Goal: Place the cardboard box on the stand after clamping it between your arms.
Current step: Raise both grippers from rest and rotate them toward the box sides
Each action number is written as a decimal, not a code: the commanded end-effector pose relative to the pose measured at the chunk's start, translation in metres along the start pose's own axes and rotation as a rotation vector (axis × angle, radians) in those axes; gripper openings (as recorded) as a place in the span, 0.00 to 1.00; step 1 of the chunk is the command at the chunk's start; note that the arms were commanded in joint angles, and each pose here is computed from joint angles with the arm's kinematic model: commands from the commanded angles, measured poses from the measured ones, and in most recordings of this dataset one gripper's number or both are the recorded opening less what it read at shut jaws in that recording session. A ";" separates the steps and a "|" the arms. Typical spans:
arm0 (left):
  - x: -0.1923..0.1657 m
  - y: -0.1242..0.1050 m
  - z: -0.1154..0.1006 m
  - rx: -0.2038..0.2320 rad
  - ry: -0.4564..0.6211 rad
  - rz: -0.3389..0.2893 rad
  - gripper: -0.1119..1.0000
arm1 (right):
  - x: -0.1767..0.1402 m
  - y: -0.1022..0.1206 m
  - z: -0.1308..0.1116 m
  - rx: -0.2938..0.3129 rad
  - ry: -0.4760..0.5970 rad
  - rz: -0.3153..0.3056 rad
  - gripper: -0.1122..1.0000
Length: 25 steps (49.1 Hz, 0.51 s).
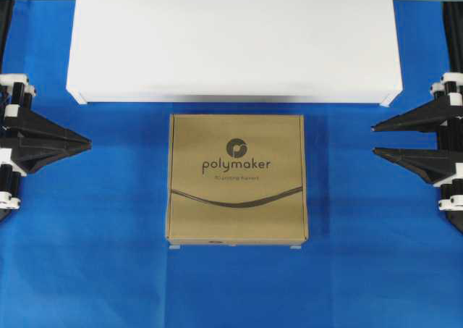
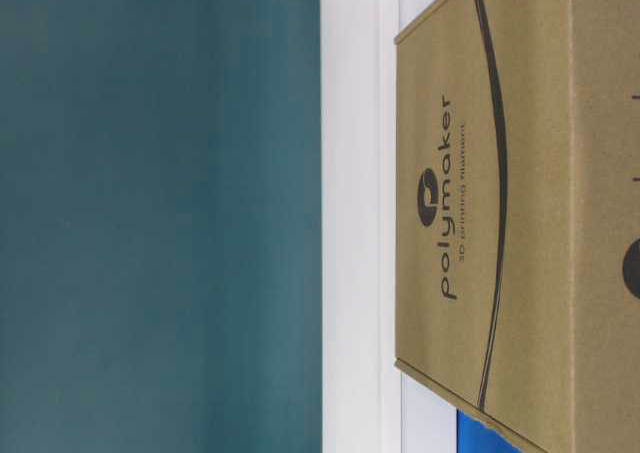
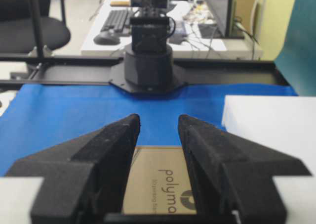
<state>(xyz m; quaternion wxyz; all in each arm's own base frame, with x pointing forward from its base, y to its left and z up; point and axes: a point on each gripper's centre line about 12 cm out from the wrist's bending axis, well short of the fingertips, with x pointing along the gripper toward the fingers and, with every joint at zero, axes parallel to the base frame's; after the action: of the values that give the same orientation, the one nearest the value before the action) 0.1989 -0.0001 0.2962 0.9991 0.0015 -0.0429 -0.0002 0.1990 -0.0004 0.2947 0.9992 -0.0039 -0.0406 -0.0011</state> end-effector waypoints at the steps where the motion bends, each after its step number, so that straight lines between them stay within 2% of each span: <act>1: 0.007 -0.001 0.007 0.011 0.002 -0.011 0.15 | 0.003 -0.002 0.003 0.022 -0.005 -0.009 0.23; 4: 0.010 -0.001 0.013 0.005 0.006 -0.009 0.16 | 0.005 -0.003 -0.004 0.057 0.057 -0.017 0.25; 7: 0.014 -0.001 0.017 0.007 0.023 -0.008 0.10 | 0.008 -0.003 -0.009 0.077 0.130 -0.024 0.18; 11: 0.019 0.000 0.018 0.007 0.080 -0.005 0.10 | 0.011 -0.005 -0.014 0.092 0.226 -0.034 0.13; 17: 0.026 0.001 0.009 0.012 0.236 0.002 0.10 | 0.017 -0.008 -0.017 0.121 0.377 -0.055 0.11; 25: 0.036 0.003 -0.009 0.018 0.502 0.014 0.10 | 0.024 -0.013 -0.028 0.137 0.610 -0.082 0.11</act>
<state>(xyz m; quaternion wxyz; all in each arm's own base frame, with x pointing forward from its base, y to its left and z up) 0.2286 0.0012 0.2878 0.9863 0.0092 0.1649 0.0028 0.2193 -0.0110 0.2637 0.9718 0.0571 0.2264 -0.0330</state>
